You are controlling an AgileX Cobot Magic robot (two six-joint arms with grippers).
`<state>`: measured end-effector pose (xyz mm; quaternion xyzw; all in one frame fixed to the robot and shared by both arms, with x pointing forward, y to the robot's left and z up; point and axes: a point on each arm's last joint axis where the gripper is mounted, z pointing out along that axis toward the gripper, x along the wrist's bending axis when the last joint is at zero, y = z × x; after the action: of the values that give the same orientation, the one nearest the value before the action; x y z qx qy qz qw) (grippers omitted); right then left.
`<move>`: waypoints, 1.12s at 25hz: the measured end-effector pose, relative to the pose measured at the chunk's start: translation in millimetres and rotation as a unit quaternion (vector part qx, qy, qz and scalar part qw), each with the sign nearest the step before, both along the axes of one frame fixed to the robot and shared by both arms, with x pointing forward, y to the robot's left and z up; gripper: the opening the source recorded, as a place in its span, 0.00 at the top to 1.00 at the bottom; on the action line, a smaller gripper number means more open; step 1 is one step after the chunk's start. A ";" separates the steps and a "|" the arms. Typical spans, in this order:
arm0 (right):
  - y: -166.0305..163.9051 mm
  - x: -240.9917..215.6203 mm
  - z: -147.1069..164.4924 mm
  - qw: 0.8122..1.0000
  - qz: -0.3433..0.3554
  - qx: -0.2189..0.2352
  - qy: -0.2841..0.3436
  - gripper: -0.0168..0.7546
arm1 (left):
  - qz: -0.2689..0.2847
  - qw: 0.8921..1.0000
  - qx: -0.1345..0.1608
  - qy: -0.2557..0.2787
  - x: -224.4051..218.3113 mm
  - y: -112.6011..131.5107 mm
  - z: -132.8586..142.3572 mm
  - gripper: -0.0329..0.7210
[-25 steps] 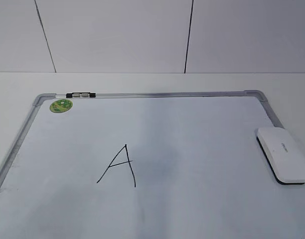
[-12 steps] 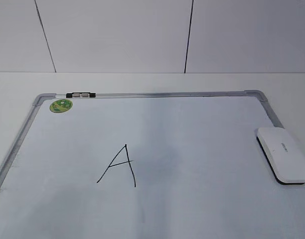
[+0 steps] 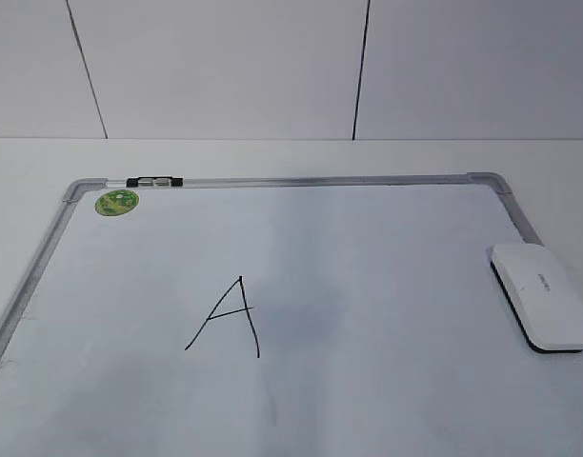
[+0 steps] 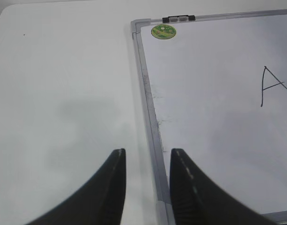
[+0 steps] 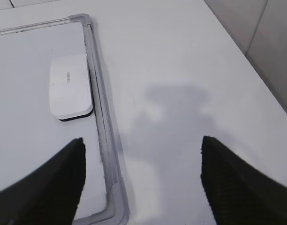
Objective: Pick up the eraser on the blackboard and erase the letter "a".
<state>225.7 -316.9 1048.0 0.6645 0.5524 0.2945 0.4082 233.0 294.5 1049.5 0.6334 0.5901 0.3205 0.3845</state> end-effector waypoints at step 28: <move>9.4 1.2 -1.8 0.997 0.073 -0.022 0.014 0.22 | 0.000 1.000 0.000 0.000 0.0 0.0 0.0 0.64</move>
<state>226.9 -307.5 1046.2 0.6170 0.6116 0.3024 0.3922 233.0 294.5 1049.5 0.6336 0.5899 0.3206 0.3844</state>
